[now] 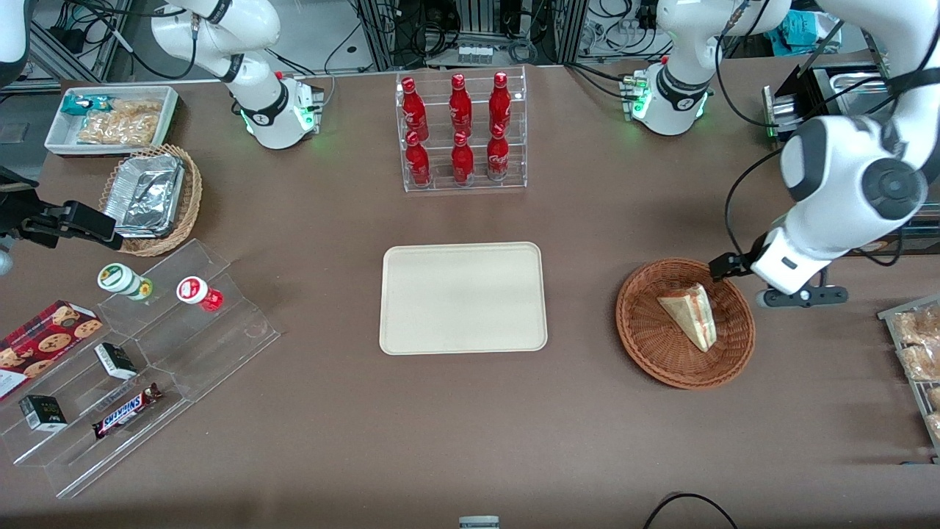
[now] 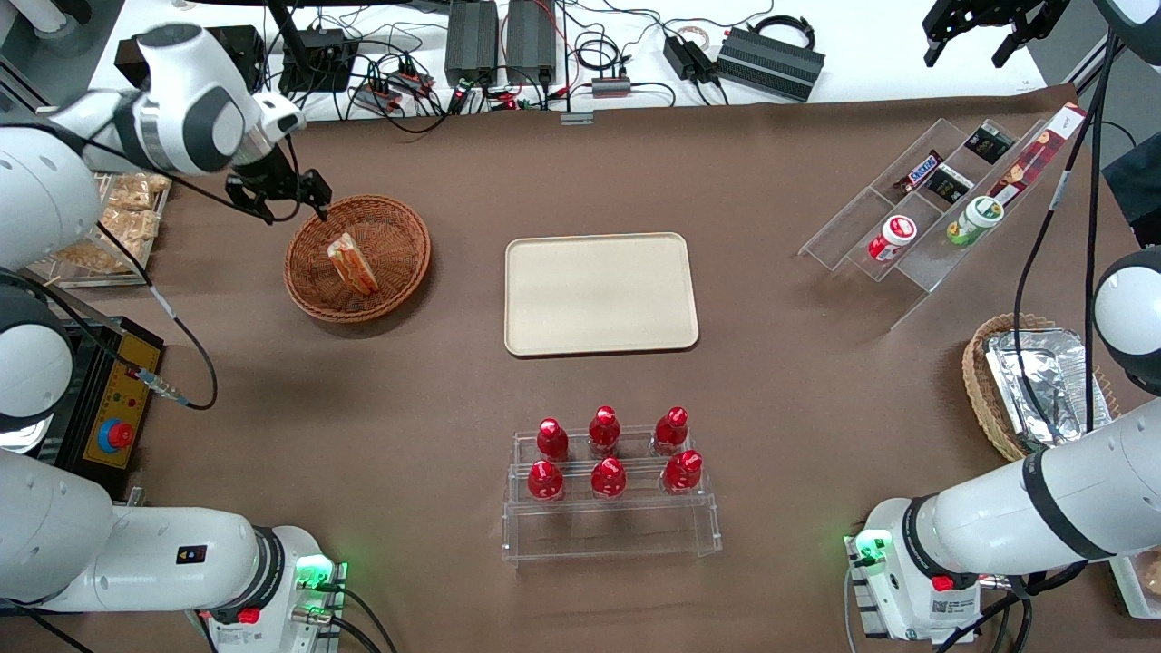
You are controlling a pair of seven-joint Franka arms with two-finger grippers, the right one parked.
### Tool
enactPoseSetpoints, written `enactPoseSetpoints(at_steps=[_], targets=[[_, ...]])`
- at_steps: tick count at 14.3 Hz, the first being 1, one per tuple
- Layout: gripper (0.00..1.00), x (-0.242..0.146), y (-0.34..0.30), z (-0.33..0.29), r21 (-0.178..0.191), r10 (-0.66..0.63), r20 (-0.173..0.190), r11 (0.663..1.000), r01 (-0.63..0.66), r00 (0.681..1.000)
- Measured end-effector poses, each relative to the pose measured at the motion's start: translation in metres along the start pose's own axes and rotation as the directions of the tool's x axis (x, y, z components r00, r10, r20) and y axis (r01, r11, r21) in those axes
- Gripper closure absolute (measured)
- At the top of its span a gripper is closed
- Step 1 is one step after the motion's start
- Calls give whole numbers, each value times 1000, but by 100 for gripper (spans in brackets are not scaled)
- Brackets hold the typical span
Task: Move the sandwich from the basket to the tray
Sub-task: 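Move the left gripper down over the sandwich in the wicker basket, then close the left gripper on the wrapped triangular sandwich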
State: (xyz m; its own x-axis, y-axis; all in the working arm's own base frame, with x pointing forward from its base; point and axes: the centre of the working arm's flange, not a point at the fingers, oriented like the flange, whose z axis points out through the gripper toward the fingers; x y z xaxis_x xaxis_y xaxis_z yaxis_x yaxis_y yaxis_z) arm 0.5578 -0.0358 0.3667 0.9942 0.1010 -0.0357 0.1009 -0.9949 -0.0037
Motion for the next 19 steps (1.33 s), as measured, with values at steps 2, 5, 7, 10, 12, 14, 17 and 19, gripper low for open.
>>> enactPoseSetpoints(at_steps=[2,5,7,10,12,14,17,19], targets=[[0,-3,2,27,-7,-87,-23,996,87,996],[0,-1,8,48,-22,-263,-40,965,262,964],[0,0,20,60,-34,-384,-45,923,382,922],[0,2,29,80,-45,-507,-42,862,505,861],[0,5,31,95,-59,-547,-50,837,544,836],[0,4,31,110,-48,-559,-37,829,557,828],[24,3,31,121,-40,-616,-23,788,615,787],[47,4,33,120,-40,-626,-22,780,625,780]])
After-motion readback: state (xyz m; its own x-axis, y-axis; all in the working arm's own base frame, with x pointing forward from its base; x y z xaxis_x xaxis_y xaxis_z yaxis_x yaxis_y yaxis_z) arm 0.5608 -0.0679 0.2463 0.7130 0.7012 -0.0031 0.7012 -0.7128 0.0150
